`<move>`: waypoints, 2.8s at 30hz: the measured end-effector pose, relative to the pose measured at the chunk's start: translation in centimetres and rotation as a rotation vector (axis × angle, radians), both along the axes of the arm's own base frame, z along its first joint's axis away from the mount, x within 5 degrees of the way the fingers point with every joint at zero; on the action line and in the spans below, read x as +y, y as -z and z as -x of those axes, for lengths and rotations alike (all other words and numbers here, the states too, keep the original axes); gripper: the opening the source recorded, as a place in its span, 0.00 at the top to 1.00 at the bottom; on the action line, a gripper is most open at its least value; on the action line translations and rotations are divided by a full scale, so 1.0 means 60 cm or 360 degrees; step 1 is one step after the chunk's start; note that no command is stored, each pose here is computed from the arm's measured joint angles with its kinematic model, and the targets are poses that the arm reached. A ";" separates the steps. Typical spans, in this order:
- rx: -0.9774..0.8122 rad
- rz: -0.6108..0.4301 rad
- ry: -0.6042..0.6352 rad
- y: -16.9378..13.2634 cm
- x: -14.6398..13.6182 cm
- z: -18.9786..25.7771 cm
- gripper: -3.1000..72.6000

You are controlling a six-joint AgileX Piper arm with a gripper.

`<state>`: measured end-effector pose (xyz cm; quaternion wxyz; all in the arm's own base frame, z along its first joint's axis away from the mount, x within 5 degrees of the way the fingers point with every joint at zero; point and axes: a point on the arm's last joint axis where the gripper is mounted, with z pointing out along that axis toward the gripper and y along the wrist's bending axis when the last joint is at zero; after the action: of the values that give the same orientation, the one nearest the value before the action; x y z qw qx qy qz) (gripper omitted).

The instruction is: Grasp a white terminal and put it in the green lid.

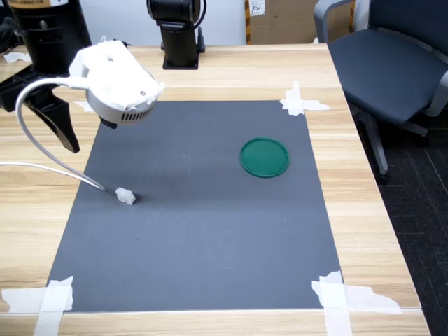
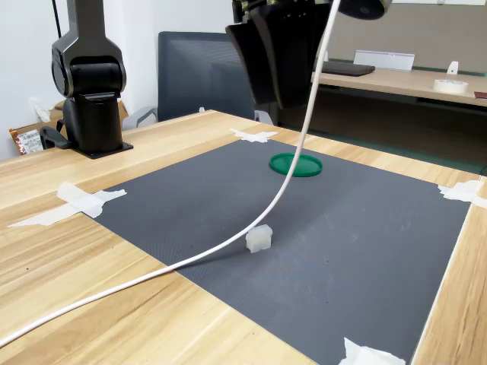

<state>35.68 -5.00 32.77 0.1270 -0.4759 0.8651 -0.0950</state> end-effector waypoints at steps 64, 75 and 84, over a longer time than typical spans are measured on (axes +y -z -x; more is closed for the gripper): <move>0.0264 -0.0032 -0.0149 0.086 -0.012 0.029 0.22; 0.0183 0.0048 -0.0224 0.144 -0.020 0.009 0.22; 0.0218 0.0047 -0.0255 0.186 -0.023 -0.011 0.22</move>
<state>36.33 -6.39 21.63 0.0679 -0.5507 0.8294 -0.0645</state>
